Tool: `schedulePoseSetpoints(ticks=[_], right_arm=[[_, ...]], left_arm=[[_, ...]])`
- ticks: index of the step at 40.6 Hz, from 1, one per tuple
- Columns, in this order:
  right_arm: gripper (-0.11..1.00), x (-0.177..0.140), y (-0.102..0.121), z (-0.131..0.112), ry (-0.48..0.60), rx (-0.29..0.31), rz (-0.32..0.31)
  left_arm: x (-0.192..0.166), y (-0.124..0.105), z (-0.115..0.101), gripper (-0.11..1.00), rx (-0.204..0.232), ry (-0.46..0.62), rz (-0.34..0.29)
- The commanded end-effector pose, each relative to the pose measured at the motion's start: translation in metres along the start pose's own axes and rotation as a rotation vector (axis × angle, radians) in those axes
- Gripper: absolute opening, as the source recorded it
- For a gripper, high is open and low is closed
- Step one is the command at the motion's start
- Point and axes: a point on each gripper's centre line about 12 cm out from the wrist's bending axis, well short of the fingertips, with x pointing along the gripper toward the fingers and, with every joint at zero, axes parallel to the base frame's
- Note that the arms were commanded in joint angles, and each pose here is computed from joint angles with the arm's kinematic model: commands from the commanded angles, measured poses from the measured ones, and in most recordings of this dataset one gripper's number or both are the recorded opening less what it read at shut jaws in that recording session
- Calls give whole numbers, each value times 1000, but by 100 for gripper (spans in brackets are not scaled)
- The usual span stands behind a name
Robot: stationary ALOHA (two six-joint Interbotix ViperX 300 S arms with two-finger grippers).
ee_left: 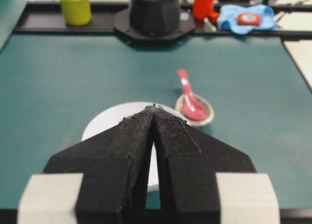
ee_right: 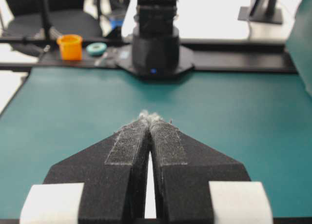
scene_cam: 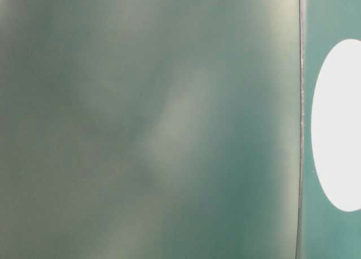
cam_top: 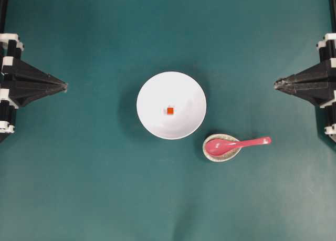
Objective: Grip the spoon and scoop the red block from the bowl with right arm.
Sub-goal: 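Open the right gripper and move it toward the pink spoon handle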
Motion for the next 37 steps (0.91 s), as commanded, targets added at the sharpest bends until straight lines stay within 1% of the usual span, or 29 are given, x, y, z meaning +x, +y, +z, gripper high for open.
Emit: schedulePoseSetpoints(ticks=[1,3,12,21,31,37], right_arm=[[0,2,1,10,-28,5,6],[0,3,1,12,-34,-1,6],[0,2,1,13,-38,0,4],[0,2,1,14,-41,2,5],[0,2,1,14,-44,4,6],[0,1,1,15,-49,2,6]], left_arm=[[3,-1,6,0,24,20,-8],[4,-1,7,0,26,41,-8],[4,-1,8,0,26,60,-7],[4,-1,4,0,26,92,-6],[3,-1,-4,0,26,161,-8],[2,-1,-7,0,28,184,-6]])
